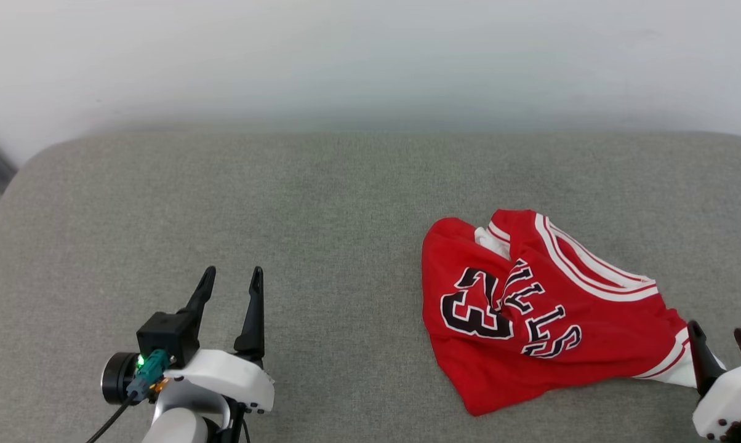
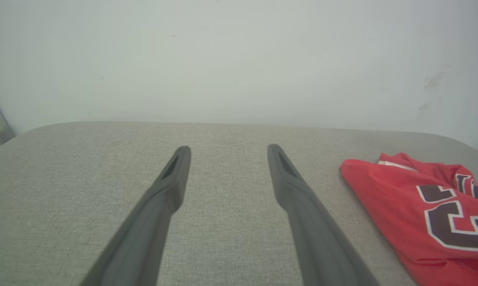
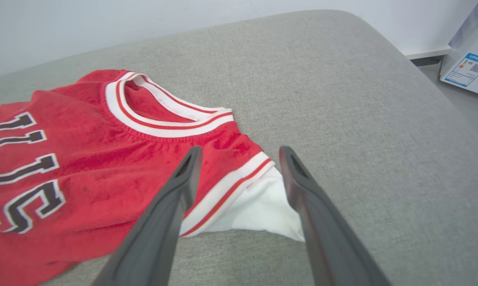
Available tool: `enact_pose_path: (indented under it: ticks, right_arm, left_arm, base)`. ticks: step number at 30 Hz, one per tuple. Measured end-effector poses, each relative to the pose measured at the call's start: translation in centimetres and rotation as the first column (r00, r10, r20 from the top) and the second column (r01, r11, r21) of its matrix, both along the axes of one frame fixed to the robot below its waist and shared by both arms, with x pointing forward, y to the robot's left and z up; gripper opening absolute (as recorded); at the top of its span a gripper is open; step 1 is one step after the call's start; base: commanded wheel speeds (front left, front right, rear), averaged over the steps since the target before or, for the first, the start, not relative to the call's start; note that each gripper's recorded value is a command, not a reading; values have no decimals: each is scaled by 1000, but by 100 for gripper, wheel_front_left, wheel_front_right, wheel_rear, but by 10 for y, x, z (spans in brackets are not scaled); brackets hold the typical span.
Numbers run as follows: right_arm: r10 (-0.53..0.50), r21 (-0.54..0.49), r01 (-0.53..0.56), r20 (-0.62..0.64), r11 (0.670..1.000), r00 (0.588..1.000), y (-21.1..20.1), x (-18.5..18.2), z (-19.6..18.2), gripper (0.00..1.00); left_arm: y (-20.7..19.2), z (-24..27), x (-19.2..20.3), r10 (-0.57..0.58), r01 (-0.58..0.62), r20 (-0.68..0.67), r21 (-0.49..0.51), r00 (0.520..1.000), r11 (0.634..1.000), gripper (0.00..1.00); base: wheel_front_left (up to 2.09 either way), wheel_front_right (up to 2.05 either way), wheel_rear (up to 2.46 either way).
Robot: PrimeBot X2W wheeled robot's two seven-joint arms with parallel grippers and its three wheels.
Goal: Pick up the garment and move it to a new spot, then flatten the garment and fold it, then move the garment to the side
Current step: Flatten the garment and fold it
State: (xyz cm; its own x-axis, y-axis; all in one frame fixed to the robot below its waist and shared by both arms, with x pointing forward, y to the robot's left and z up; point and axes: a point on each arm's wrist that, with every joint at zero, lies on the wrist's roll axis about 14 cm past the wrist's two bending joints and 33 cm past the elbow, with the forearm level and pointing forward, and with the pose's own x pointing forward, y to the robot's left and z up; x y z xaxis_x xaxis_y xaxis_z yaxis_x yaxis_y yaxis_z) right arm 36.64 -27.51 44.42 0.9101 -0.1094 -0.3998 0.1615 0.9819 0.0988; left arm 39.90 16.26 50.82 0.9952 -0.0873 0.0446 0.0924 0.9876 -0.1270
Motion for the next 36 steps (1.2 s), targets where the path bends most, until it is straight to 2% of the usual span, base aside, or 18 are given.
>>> enact_pose_path:
  ticks: [5,10,17,23,30,33,36]
  right_arm:
    - [69,-22,-66,161,998,985,31,1,32,100]
    - [133,-52,-123,296,991,946,59,-2,63,100]
    - [160,-84,-138,374,987,913,72,-14,84,100]
    - [160,-96,-132,421,987,893,75,-20,102,100]
    - [148,-93,-119,452,989,880,74,-13,112,100]
    - [129,-80,-104,448,991,885,70,-9,108,100]
    - [105,-68,-83,427,994,898,64,-7,97,100]
  left_arm:
    - [2,0,-12,2,-2,-12,2,1000,1000,100]
    - [5,-2,-23,4,-4,-32,13,999,1000,100]
    - [1,-3,-25,-11,12,-56,18,998,1000,100]
    - [-38,3,-4,-145,147,-81,22,986,989,100]
    - [-112,10,36,-377,385,-142,33,915,922,100]
    - [-144,2,49,-461,475,-200,27,865,880,100]
    - [-174,-17,55,-534,566,-294,29,793,824,100]
  base:
    - [0,0,0]
    - [0,0,0]
    - [0,0,0]
    - [0,0,0]
    - [0,0,0]
    - [0,0,0]
    - [0,0,0]
